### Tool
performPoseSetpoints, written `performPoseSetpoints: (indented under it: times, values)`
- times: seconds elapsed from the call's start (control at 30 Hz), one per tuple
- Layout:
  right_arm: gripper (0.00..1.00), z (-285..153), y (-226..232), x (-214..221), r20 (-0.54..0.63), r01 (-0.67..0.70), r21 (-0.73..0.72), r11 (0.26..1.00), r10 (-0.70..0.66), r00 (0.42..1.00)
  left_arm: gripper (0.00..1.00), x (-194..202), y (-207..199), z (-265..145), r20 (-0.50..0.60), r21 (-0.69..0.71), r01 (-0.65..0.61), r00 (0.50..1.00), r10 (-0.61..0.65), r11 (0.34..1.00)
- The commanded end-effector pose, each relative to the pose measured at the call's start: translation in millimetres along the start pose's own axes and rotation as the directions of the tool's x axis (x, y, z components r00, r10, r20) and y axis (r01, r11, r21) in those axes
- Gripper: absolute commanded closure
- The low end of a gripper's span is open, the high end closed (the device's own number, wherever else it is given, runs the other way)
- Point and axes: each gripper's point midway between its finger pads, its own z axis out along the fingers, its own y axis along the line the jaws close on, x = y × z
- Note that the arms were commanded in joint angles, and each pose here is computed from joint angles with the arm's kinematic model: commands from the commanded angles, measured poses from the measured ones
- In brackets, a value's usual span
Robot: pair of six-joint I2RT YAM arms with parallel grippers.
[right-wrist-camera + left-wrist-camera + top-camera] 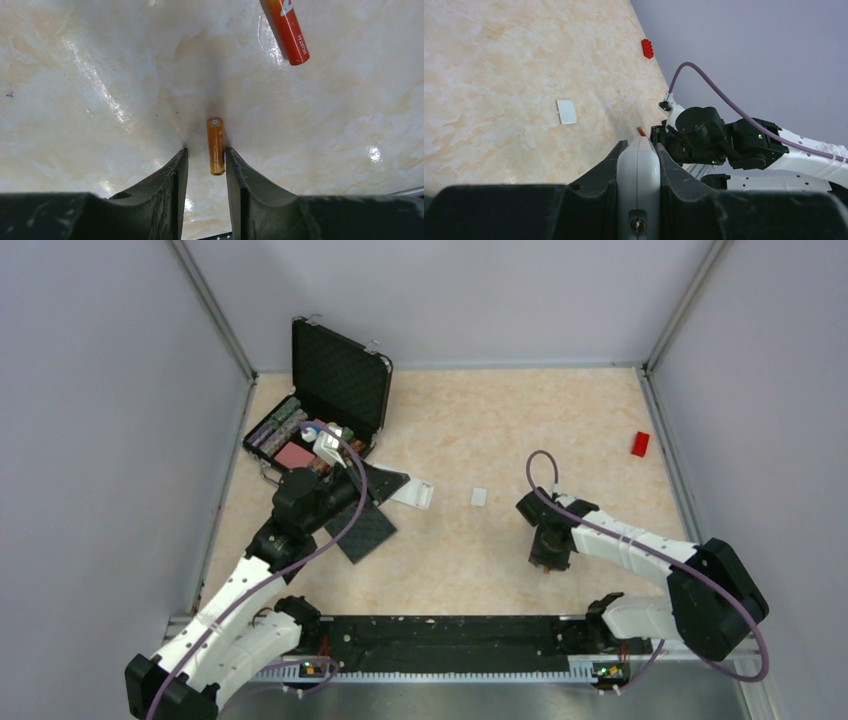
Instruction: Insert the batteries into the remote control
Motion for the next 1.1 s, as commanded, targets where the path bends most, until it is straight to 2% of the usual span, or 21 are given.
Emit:
performPoseSetpoints:
  times: [0.0,0.23,0.3,0.43,0.57,0.7,0.83,0.93,1.07]
  values:
    - [0.67,11.1,-30.8,-2.4,0.066,-0.021,0.147,0.989,0.012,0.998,1.00,-11.2,-14.1,-3.9,0.044,0.052,-0.016,0.999,0.014,0.999]
    - [0.73,14.0,-31.8,-6.5,0.099,-0.039,0.145,0.989,0.025,0.995,1.00,-12.3,-16.4,-2.1,0.042,0.061,-0.010,0.999,0.007,0.998]
    - [0.79,16.4,-28.3,-3.8,0.087,-0.046,0.121,0.992,0.036,0.996,1.00,-11.9,-16.3,-1.5,0.041,0.062,-0.006,0.999,0.003,0.998]
    - [0.99,18.8,-20.5,3.0,0.057,-0.054,0.065,0.996,0.050,0.997,1.00,-12.0,-17.9,-1.5,0.039,0.069,-0.001,0.999,-0.002,0.998]
    - [1.00,3.7,3.2,-10.8,0.097,-0.059,-0.073,0.996,0.066,0.993,1.00,-12.1,-23.1,-1.8,0.039,0.096,0.014,0.999,-0.018,0.995]
    - [1.00,-45.8,41.9,-52.8,0.223,-0.024,-0.282,0.959,0.090,0.971,1.00,-18.4,-35.1,-1.8,0.063,0.157,0.049,0.996,-0.060,0.986]
    - [1.00,-113.3,85.9,-93.6,0.329,0.057,-0.467,0.882,0.114,0.938,1.00,-27.5,-49.5,-0.8,0.086,0.232,0.125,0.985,-0.148,0.965]
    - [1.00,-170.1,118.7,-116.7,0.403,0.146,-0.585,0.798,0.130,0.906,1.00,-34.2,-60.3,0.8,0.088,0.290,0.178,0.973,-0.212,0.940]
    - [1.00,-257.7,153.4,-139.9,0.503,0.277,-0.719,0.637,0.204,0.840,1.00,-44.4,-74.6,0.7,0.090,0.363,0.226,0.957,-0.275,0.904]
